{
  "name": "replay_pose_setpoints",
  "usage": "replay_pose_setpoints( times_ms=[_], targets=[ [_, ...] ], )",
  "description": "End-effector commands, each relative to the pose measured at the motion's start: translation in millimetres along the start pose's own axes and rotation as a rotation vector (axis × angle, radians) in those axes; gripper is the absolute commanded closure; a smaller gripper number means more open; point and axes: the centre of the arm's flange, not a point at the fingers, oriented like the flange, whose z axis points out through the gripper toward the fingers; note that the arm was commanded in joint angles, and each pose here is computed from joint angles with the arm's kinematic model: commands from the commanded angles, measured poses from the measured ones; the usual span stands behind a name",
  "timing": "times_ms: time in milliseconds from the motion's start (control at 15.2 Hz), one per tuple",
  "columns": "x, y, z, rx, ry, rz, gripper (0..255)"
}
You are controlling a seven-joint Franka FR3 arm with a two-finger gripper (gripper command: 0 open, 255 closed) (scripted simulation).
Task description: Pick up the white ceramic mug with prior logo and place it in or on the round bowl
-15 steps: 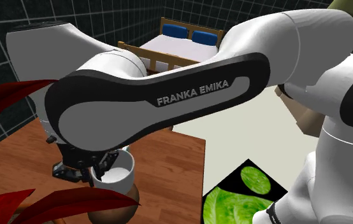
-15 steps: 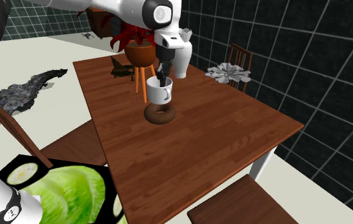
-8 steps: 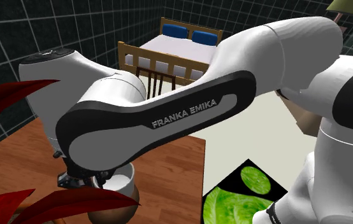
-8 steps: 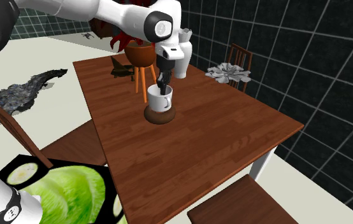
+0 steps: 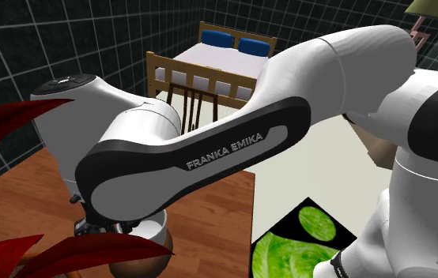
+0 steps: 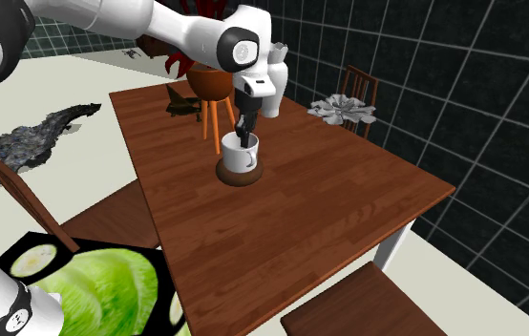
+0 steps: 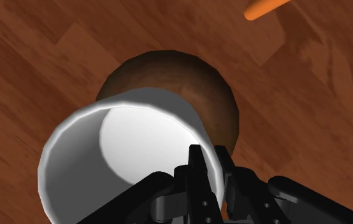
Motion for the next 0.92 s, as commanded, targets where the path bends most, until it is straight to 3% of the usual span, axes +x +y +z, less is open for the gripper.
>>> replay_pose_setpoints(
  times_ms=[0, 66, 132, 462, 726, 858],
  targets=[
    [0, 0, 0, 0.000, 0.000, 0.000, 255],
    [0, 0, 0, 0.000, 0.000, 0.000, 255],
    [0, 0, 0, 0.000, 0.000, 0.000, 0],
    [0, 0, 0, 0.000, 0.000, 0.000, 0],
    [0, 0, -50, 0.000, 0.000, 0.000, 0],
    [0, 0, -50, 0.000, 0.000, 0.000, 0]
  ],
)
